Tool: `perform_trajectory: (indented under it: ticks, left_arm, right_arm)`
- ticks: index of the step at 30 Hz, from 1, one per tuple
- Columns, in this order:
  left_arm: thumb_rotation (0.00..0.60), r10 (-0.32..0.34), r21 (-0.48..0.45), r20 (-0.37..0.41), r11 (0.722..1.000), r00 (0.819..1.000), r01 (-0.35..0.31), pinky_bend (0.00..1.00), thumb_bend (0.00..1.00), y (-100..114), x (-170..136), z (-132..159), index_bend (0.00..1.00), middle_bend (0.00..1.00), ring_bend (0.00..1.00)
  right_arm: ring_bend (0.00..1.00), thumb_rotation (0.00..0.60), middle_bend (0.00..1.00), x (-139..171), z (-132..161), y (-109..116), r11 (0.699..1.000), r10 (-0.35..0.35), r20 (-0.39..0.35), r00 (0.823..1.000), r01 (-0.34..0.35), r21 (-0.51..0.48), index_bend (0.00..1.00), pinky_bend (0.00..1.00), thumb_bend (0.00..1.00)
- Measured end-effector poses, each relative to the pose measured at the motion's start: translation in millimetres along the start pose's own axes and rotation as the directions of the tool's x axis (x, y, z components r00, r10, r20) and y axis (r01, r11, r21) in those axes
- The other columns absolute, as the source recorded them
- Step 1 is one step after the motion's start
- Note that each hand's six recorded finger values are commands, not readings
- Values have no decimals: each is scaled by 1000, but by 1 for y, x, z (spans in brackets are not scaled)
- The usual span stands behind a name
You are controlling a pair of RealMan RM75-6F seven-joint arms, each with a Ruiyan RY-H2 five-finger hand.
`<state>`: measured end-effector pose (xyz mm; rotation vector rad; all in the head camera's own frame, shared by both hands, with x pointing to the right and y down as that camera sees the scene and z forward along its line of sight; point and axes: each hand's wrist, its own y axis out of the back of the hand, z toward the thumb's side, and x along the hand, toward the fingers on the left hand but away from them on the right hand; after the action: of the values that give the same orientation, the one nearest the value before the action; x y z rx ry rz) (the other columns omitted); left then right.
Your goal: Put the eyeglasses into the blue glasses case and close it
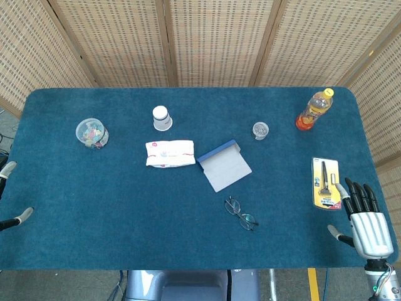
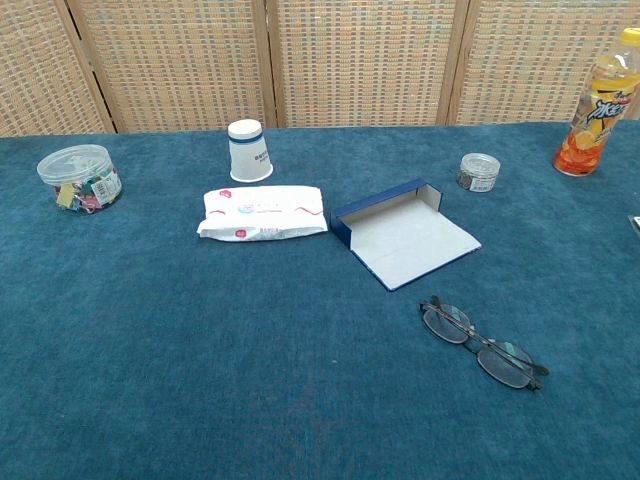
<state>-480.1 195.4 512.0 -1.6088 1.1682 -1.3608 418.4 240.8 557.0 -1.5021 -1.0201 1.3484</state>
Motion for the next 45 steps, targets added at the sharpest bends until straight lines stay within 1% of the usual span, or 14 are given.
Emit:
perform_trajectory:
  ticks: [8, 12, 16, 18, 21, 25, 26, 28, 30, 34, 37, 38, 40, 45]
  left_arm:
    - [600, 1, -1, 1, 1000, 1000, -1, 0, 117, 0, -1, 0, 0, 0, 0]
    - [600, 10, -3, -3, 1000, 1000, -10, 0, 117, 1, 0, -1, 0, 0, 0]
    - [600, 5, -5, -3, 1000, 1000, -5, 0, 116, 1, 0, 0, 0, 0, 0]
    - [600, 5, -6, -5, 1000, 1000, -5, 0, 116, 1, 1, 0, 0, 0, 0]
    - [600, 8, -6, -13, 1000, 1000, -8, 0, 116, 1, 2, -1, 0, 0, 0]
    - [600, -3, -5, -29, 1000, 1000, 3, 0, 117, -1, 6, -3, 0, 0, 0]
    - [600, -6, -5, -32, 1000, 999, 6, 0, 117, -2, 7, -3, 0, 0, 0]
    - [600, -11, -5, -37, 1000, 999, 11, 0, 117, -2, 9, -4, 0, 0, 0]
    - [600, -16, -4, -40, 1000, 999, 16, 0, 117, -3, 10, -4, 0, 0, 0]
    - [600, -26, -4, -47, 1000, 999, 26, 0, 117, -4, 13, -5, 0, 0, 0]
    - [600, -34, -4, -51, 999, 998, 33, 0, 117, -6, 15, -6, 0, 0, 0]
    - [600, -35, -4, -52, 999, 998, 35, 0, 117, -6, 16, -6, 0, 0, 0]
    - [600, -41, -3, -53, 999, 998, 41, 0, 117, -7, 17, -6, 0, 0, 0]
    - [600, -50, -1, -56, 999, 997, 50, 0, 117, -8, 19, -6, 0, 0, 0]
  right_arm:
    - [0, 600, 0, 1, 5, -1, 1000, 4, -32, 999, -4, 4, 0, 0, 0]
    - [0, 600, 0, -6, 20, -4, 1000, -1, -128, 992, 2, 8, 3, 0, 0]
    - [0, 600, 0, -16, 45, -6, 999, -12, -289, 957, 24, 38, 13, 0, 0]
    - [0, 600, 0, -22, 59, -7, 997, -17, -379, 925, 46, 67, 13, 0, 0]
    - [0, 600, 0, -29, 83, -8, 992, -12, -515, 857, 76, 103, 13, 0, 0]
    - [0, 600, 0, -46, 123, -13, 984, 31, -692, 722, 99, 147, 16, 0, 0]
    - [0, 600, 0, -51, 135, -14, 978, 47, -736, 675, 118, 170, 22, 0, 0]
    - [0, 600, 0, -57, 152, -18, 964, 75, -794, 603, 160, 213, 47, 0, 0]
    - [0, 600, 0, -61, 161, -20, 948, 92, -823, 561, 203, 244, 75, 0, 0]
    - [0, 600, 0, -69, 178, -25, 893, 125, -881, 456, 336, 300, 121, 0, 0]
    - [0, 600, 0, -74, 191, -33, 814, 185, -925, 331, 477, 333, 145, 0, 0]
    - [0, 600, 0, -75, 194, -36, 791, 206, -931, 302, 508, 340, 147, 0, 0]
    - [0, 600, 0, -77, 197, -44, 751, 252, -932, 260, 556, 358, 152, 0, 1]
    - [0, 600, 0, -77, 205, -60, 710, 313, -925, 215, 594, 378, 157, 0, 24]
